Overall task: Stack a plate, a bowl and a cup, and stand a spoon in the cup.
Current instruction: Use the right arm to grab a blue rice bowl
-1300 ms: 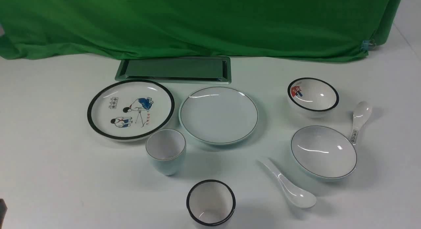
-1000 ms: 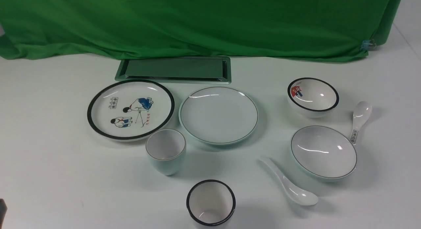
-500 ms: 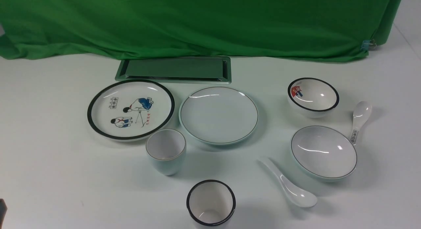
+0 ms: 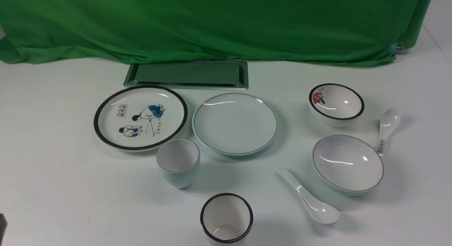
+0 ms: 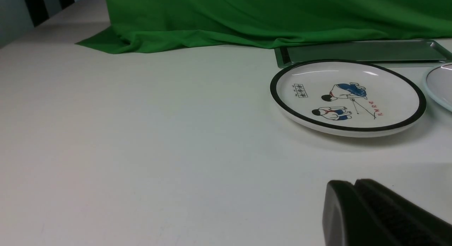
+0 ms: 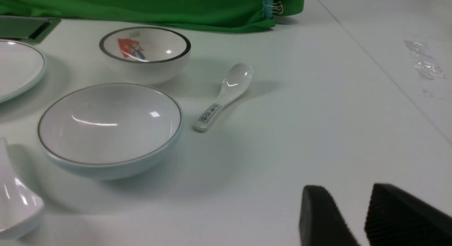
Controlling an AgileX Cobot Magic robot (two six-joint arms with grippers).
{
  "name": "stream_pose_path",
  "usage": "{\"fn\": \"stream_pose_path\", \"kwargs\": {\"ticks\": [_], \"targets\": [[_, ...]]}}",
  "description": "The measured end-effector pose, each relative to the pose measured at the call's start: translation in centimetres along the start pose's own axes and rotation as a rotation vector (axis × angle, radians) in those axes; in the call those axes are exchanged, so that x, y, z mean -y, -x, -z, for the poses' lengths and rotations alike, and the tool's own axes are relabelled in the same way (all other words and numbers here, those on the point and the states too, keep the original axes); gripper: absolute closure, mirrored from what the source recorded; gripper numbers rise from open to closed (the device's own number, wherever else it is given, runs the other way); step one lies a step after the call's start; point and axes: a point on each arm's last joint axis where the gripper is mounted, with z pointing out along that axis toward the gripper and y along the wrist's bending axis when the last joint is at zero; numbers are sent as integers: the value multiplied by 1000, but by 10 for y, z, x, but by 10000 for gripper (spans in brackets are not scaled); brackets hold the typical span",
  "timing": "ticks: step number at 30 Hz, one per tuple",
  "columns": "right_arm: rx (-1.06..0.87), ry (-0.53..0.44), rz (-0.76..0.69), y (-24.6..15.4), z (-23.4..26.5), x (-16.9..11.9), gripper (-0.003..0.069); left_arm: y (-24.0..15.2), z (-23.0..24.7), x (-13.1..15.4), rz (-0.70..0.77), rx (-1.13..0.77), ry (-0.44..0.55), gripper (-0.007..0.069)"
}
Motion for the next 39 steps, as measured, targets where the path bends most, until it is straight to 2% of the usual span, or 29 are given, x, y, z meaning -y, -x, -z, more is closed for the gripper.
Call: {"fn": "stream_pose_path", "kwargs": {"ticks": [4, 7, 8, 9, 10, 11, 12, 13, 15, 20, 23, 26, 29, 31, 32, 33, 36, 39], "targets": [[0, 0, -2, 0, 0, 0, 417, 1, 0, 0, -21, 7, 3, 654], [0, 3, -121, 0, 0, 0, 417, 5, 0, 1, 139, 49, -16, 654], [-2, 16, -278, 0, 0, -1, 417, 6, 0, 3, 410, 62, -50, 654], [-2, 16, -305, 0, 0, -1, 417, 6, 0, 3, 426, 62, -50, 654], [-9, 37, -536, 0, 0, -3, 417, 8, 1, 6, 763, 63, -94, 654], [-17, 50, -742, 0, 0, -5, 417, 9, 1, 7, 1000, 57, -122, 654], [-23, 59, -877, 0, 0, -6, 417, 10, 1, 8, 1183, 49, -146, 654], [-29, 62, -1027, 0, 0, -6, 417, 11, 1, 9, 1326, 44, -165, 654], [-37, 68, -1163, 1, 0, -7, 417, 12, 1, 8, 1401, 47, -173, 654], [-37, 65, -1208, 1, 0, -6, 417, 12, 1, 8, 1384, 52, -166, 650], [-30, 68, -1144, 1, 0, -6, 417, 12, 1, 7, 1373, 58, -163, 641], [-5, 78, -1056, 3, 0, -6, 418, 19, 3, 7, 1302, 75, -169, 638], [56, 111, -864, 13, 3, -6, 436, 55, 16, 7, 1039, 156, -206, 636], [131, 140, -708, 33, 9, -4, 475, 78, 24, 7, 887, 155, -207, 635], [136, 143, -708, 35, 10, -4, 481, 81, 25, 7, 872, 157, -208, 635], [189, 153, -591, 53, 15, -2, 537, 94, 25, 7, 764, 112, -186, 636], [248, 139, -343, 92, 21, 1, 626, 120, 11, 5, 546, -48, -126, 636], [220, 119, -114, 140, 16, 4, 649, 143, -14, 3, 269, -257, -109, 636]]}}
